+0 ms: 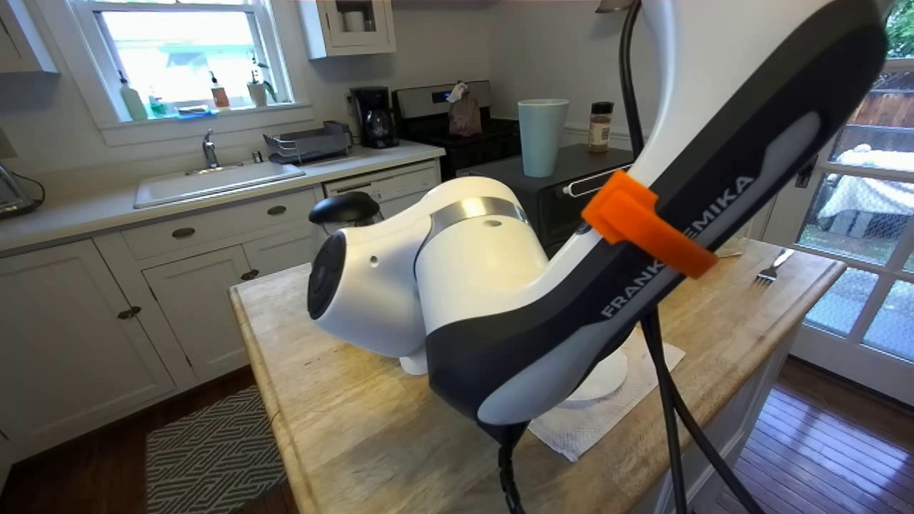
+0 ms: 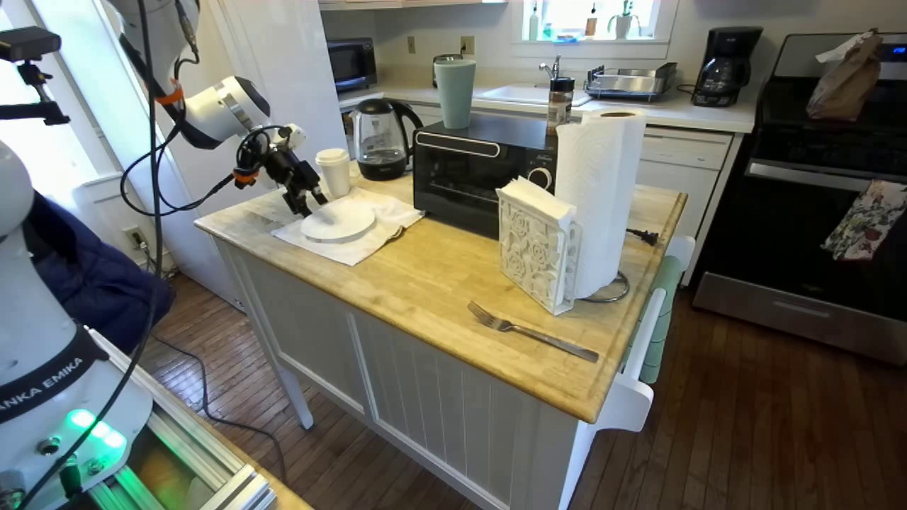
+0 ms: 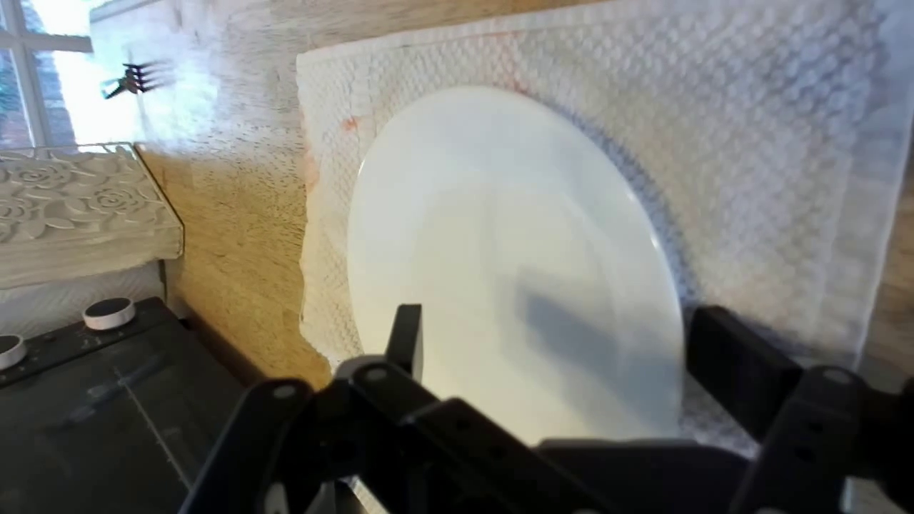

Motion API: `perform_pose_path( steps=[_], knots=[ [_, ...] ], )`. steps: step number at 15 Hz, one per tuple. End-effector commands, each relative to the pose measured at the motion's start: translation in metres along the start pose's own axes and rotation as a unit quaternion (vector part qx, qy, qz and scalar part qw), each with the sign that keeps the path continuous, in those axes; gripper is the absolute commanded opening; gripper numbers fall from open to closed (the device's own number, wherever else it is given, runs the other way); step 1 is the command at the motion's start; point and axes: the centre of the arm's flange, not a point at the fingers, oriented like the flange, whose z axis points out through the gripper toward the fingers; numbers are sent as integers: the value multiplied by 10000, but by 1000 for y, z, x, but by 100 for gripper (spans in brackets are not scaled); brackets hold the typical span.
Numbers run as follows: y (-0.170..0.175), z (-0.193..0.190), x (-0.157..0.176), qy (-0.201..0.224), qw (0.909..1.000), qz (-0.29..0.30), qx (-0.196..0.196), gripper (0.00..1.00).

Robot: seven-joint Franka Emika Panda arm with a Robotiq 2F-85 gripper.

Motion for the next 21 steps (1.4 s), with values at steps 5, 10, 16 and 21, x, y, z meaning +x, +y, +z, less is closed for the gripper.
perform_pose_path(
  steps=[5, 10, 16, 21],
  knots=[
    [-10, 5, 13, -87, 9999, -75, -118, 38],
    [-13, 7, 15, -103, 9998, -103, -118, 7],
    [-12, 7, 17, -142, 9996, -141, -186, 2],
    [2, -1, 16, -141, 9995, -59, -293, 1]
  ],
)
